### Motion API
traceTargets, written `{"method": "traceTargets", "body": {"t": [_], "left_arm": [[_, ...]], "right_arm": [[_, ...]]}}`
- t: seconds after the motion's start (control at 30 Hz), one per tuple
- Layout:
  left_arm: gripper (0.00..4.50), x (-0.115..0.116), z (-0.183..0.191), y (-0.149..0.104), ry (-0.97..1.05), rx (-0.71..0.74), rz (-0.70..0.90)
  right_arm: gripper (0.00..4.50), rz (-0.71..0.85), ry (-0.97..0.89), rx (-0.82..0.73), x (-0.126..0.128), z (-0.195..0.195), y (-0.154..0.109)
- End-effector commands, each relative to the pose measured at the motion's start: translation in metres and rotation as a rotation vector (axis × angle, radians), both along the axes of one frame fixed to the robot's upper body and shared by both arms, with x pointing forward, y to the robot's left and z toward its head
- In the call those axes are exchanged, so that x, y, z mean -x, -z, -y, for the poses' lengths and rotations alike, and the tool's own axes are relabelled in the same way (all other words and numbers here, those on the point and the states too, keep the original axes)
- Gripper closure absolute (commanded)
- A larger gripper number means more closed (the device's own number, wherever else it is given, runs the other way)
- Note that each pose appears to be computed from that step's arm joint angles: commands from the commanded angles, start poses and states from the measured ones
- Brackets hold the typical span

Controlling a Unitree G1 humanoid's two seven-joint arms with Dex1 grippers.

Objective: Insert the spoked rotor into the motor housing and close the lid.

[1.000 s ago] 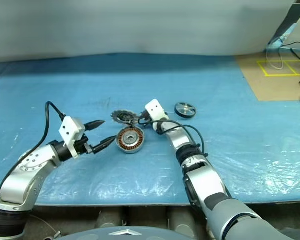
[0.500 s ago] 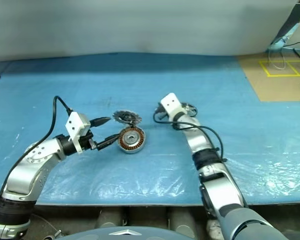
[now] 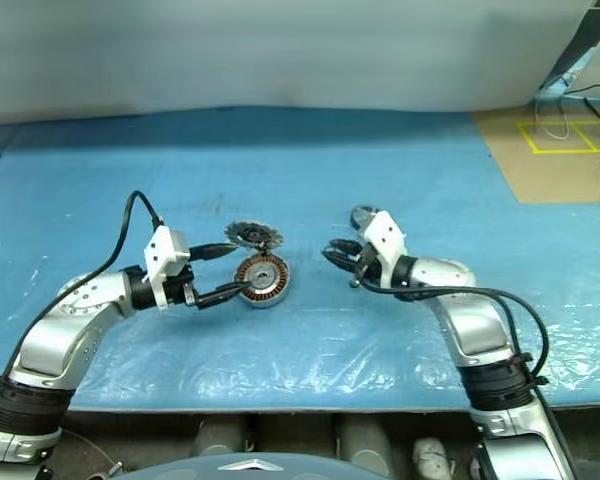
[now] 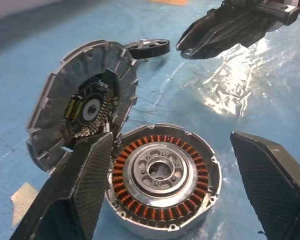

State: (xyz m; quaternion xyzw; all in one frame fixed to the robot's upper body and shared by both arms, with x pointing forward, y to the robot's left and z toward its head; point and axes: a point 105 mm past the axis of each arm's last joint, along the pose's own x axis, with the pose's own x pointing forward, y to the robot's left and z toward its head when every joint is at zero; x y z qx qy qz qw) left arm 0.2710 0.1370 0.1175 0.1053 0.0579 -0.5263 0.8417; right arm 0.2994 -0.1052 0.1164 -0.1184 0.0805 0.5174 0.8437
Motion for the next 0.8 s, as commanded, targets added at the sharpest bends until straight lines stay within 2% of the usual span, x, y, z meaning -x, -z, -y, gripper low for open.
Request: {"method": "traceTargets", "body": {"t": [0.03, 0.33, 0.57, 0.8], "left_arm": [[0.52, 0.013, -0.002, 0.002, 0.047, -0.021, -0.008], [0.52, 0.003, -0.017, 0.012, -0.165, -0.021, 0.113], [0.52, 0.023, -0.011, 0.030, -0.205, -0.001, 0.095], [0.52, 0.026, -0.012, 0.028, -0.227, 0.045, 0.101]], "right_arm": [[3.95, 0.015, -0.141, -0.023, 0.005, -0.021, -0.011], [3.95, 0.061, -0.268, 0.025, -0.015, -0.060, -0.005], [3.95, 0.058, -0.353, 0.021, -0.015, -0.080, -0.002], [3.95, 0.029, -0.353, -0.009, -0.023, -0.094, 0.002]]}}
